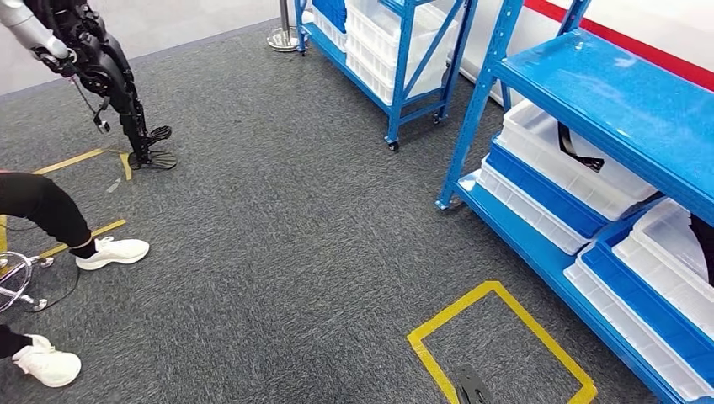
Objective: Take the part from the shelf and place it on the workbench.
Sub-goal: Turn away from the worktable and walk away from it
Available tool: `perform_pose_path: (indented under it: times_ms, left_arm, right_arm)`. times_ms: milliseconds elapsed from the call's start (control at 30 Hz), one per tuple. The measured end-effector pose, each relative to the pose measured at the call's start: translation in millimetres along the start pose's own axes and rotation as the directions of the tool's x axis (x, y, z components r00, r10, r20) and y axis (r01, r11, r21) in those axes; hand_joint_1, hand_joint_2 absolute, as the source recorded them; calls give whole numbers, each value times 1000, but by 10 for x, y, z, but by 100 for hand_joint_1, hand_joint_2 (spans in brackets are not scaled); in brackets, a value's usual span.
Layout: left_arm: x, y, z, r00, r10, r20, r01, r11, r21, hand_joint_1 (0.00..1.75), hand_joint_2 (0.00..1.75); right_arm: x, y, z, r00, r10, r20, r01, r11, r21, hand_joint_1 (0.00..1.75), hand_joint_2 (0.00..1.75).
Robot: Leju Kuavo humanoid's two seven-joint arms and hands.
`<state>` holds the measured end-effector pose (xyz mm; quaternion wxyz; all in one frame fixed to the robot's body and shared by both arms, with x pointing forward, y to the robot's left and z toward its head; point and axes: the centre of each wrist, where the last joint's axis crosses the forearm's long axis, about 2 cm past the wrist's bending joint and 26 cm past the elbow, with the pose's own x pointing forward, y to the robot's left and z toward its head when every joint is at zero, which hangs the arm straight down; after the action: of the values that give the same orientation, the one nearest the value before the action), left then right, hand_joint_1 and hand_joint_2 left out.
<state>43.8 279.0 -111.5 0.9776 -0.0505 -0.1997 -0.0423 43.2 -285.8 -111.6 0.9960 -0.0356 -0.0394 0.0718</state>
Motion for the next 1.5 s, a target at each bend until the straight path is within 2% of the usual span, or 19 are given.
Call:
perform_pose_path:
  times_ms: [500, 700, 1500]
  left_arm:
    - [21, -2, -7, 999, -19, 28, 19, 1000, 1, 0, 0]
    - [99, -5, -29, 999, -23, 45, 23, 1000, 3, 0, 0]
    - [105, -52, -34, 996, -29, 80, 27, 999, 26, 0, 0]
  right_arm:
    - [-13, -8, -1, 1000, 18, 0, -18, 1000, -5, 0, 0]
    - [-21, -16, -2, 1000, 17, -7, -17, 1000, -10, 0, 0]
    - [4, -4, 0, 1000, 15, -17, -15, 1000, -11, 0, 0]
